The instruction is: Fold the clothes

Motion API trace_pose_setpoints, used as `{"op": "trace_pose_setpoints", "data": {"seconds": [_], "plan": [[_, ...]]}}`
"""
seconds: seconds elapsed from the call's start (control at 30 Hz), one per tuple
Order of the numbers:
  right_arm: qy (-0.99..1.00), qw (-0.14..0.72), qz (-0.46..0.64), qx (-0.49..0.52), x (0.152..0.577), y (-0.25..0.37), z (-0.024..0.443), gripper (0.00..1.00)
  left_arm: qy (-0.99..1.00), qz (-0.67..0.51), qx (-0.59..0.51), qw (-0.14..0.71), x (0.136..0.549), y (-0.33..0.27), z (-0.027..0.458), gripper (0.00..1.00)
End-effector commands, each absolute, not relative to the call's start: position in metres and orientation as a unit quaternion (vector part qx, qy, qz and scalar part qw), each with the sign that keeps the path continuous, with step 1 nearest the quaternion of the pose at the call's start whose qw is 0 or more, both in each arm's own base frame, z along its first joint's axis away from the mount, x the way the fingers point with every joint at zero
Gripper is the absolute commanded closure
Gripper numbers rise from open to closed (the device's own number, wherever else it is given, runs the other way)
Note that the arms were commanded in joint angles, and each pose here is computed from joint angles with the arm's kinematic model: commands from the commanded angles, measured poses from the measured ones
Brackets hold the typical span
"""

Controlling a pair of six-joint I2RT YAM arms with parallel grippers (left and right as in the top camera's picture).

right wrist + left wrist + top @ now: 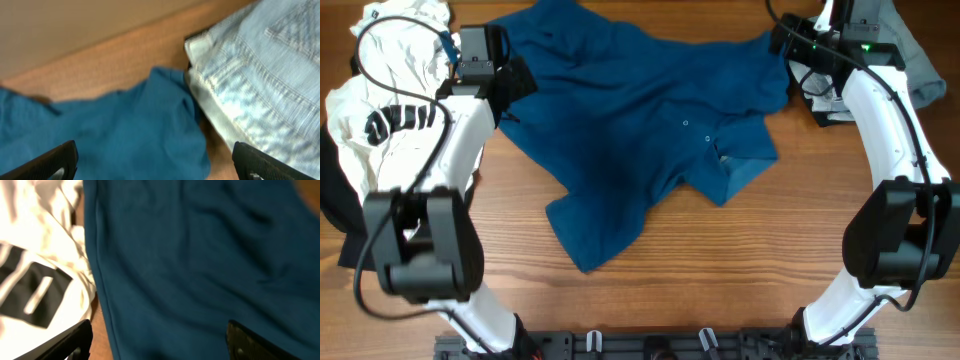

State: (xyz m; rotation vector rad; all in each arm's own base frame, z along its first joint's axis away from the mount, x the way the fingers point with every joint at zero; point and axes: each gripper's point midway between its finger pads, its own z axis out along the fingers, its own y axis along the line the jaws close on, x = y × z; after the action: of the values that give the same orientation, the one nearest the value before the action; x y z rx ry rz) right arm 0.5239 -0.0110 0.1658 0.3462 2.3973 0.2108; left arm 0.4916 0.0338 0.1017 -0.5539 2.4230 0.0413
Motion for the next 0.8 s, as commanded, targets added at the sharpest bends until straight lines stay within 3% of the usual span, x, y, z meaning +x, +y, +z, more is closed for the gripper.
{"op": "trace_pose_setpoints", "data": {"seconds": [0.0,0.77], "plan": [[0.933,0.328,0.106,0.106,0.521,0.003,0.161,0.0,0.933,-0.006,-0.207,0.293,0.496,0.042,0.07,0.16],[0.95,0.256,0.142,0.107,0.492,0.018,0.143,0.03,0.953,-0.006,-0.243,0.179,0.461,0.041,0.004,0.47]]}}
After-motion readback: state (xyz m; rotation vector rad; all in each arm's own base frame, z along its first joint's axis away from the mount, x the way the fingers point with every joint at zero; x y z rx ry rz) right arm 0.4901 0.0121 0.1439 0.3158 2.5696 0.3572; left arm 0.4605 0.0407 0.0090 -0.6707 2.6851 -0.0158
